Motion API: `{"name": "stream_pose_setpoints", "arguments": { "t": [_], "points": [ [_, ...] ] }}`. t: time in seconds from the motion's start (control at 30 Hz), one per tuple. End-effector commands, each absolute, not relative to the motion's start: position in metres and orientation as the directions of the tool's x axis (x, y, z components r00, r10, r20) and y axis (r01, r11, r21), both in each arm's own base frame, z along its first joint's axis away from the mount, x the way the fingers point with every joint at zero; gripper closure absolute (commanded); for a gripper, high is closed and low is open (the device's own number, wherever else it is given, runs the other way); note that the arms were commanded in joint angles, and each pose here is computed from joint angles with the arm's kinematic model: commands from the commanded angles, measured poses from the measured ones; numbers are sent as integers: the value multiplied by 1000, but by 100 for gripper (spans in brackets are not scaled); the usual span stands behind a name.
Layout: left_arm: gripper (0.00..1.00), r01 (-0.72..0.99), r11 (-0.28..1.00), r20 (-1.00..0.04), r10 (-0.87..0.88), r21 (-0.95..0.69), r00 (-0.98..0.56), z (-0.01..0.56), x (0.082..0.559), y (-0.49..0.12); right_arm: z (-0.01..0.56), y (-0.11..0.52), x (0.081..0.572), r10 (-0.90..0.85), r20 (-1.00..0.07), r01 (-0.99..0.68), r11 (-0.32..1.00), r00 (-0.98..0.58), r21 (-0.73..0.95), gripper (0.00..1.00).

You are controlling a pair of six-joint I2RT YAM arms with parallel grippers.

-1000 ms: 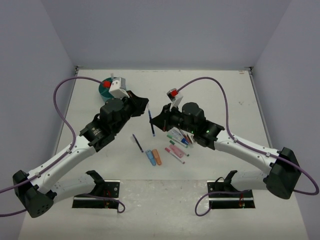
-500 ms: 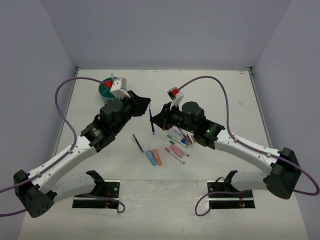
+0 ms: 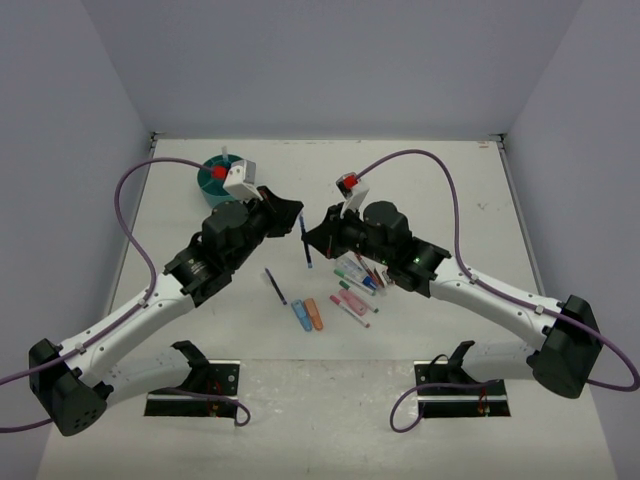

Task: Sort the stationery into containers
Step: Close the pen cap on the pen.

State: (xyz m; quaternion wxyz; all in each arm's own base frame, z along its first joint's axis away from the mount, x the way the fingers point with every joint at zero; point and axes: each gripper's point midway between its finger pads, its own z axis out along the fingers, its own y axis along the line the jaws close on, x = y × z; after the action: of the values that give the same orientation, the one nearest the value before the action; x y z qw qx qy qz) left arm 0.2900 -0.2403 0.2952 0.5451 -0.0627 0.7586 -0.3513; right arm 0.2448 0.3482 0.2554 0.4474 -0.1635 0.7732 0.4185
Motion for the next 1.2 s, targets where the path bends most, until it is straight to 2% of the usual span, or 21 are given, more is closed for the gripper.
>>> {"name": "stream_pose_setpoints", "arguments": {
  "t": [0.0,0.23,0.37,0.47,0.6,0.8,0.87,0.97,1.1,1.17],
  "points": [
    [100,338,708,-778,-499,-620,-382,306,285,-245,302,350,259,220,-859,-640,587,-463,495,100],
    [100,354,679,-762,-520,-643,-386,306,281,-246,324,350,270,317,-841,-609,584,-439,538,100],
    [99,367,685,-774,-507,-629,-379,309,279,-246,337,349,270,316,-877,-665,573,-361,480,100],
    [90,372,690,-781,-502,-621,-372,311,278,-244,338,352,266,280,-909,-722,554,-308,415,100],
    [82,375,698,-790,-501,-611,-353,316,278,-239,333,355,264,240,-922,-740,549,-305,388,100],
    [77,397,693,-798,-502,-601,-332,327,276,-239,339,358,255,234,-925,-775,506,-299,378,100],
    [67,407,687,-797,-494,-602,-347,326,275,-242,341,359,254,234,-925,-779,500,-300,379,100],
    [58,425,673,-796,-489,-605,-358,324,273,-247,345,358,253,241,-924,-780,497,-297,380,100],
    [62,425,671,-793,-494,-608,-357,324,272,-246,347,358,251,239,-926,-789,486,-292,375,100],
    [76,420,674,-794,-496,-608,-352,324,272,-244,348,360,248,234,-927,-799,472,-293,372,100]
  ]
}}
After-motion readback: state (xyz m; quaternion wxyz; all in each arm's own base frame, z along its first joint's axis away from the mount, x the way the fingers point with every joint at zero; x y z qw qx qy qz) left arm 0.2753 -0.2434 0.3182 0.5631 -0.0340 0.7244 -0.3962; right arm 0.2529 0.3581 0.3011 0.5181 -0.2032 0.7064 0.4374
